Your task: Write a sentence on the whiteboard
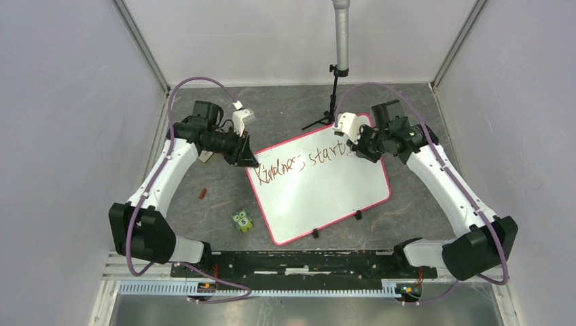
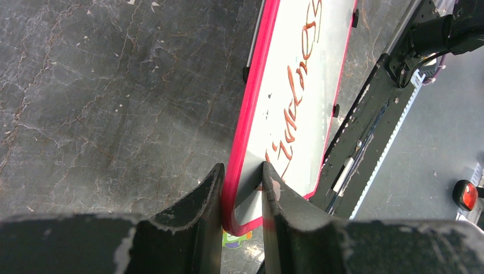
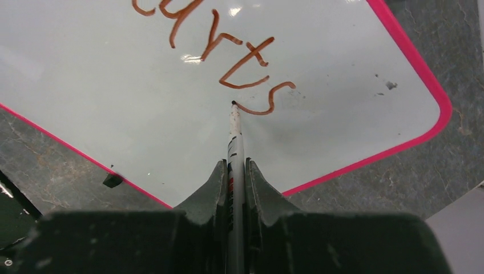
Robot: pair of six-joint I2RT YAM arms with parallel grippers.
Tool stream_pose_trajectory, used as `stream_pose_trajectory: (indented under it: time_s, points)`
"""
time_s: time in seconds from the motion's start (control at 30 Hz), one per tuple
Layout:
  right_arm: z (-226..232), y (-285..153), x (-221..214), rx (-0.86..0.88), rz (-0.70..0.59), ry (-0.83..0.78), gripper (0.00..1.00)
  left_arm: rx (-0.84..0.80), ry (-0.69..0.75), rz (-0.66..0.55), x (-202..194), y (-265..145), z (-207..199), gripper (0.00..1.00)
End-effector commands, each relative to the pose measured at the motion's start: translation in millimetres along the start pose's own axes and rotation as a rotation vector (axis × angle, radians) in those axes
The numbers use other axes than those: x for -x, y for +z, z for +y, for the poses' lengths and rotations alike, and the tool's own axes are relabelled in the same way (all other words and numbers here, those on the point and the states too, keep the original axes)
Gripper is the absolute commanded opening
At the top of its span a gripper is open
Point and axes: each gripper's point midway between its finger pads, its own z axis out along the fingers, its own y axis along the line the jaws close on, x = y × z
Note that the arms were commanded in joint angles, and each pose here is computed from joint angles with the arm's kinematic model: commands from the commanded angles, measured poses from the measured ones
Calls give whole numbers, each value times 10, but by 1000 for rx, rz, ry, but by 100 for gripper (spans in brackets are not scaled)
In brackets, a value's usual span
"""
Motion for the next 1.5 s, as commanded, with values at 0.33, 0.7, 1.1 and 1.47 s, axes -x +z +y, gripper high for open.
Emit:
stream_pose_trajectory:
  time_s: [0.33,0.7,1.1,1.47]
  points:
    - [254,-340,578,125,-207,-43,0,44,59,-12,3,-52,-1,27]
    - [729,-170,989,221,-313,-87,0,-26,67,-48,-40,-196,-256,61]
    - [1530,163,1185,311,-406,-198,0,-59,11,-62,-92,-125,-195,61]
    - [2169,321,1236,375,-387,-314,0,-62,-32,-49,-121,-15,-95,29]
